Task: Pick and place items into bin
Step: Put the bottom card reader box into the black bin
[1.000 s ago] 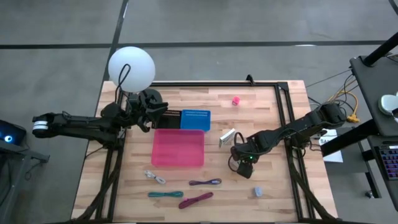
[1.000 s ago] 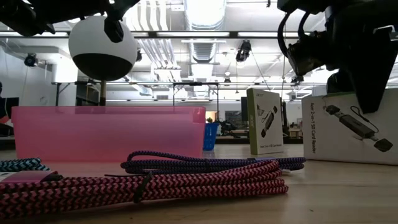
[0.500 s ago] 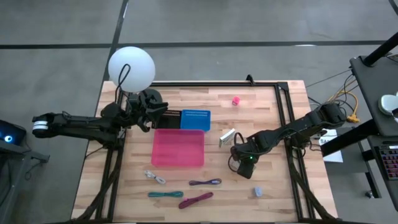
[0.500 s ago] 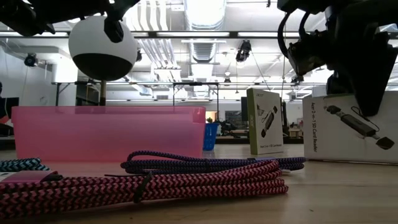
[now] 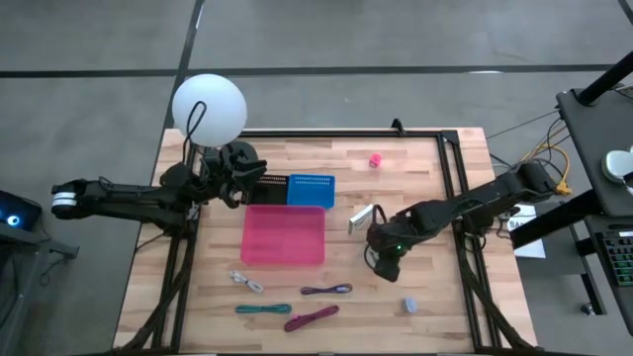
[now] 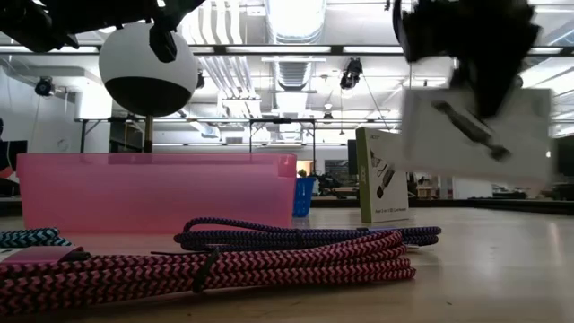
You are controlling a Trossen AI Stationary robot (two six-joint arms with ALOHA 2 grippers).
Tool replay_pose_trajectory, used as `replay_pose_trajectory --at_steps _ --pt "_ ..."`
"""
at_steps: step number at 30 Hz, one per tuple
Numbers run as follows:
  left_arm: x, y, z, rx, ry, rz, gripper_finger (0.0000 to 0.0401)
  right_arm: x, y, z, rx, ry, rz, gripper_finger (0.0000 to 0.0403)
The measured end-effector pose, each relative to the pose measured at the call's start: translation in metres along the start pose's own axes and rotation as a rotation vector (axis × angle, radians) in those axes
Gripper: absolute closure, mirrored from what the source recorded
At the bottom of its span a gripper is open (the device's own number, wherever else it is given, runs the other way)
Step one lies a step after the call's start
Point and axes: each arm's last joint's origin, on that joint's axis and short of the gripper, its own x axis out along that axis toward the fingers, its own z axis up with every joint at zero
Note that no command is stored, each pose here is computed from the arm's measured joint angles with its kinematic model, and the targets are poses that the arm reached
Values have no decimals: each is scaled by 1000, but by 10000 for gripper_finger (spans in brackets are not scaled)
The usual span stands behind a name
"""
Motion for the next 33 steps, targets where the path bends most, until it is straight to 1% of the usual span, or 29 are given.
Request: replay_pose_trajectory --at_steps 6,11,14,18,21,33 --pt "0 0 0 -1 0 -1 287 -28 3 12 -55 -144 -19 382" --pt "0 0 0 -1 0 -1 287 -49 -4 27 -100 -265 -54 382" --pt "0 0 0 -1 0 -1 287 -57 -9 39 -128 -365 -64 382" --pt "0 0 0 -1 1 -1 287 -67 -13 61 -138 -539 -21 382" --pt "0 0 0 -2 1 -1 287 -73 -14 72 -153 -630 10 382" --pt "0 0 0 -1 1 0 287 -88 -18 92 -248 -824 29 383"
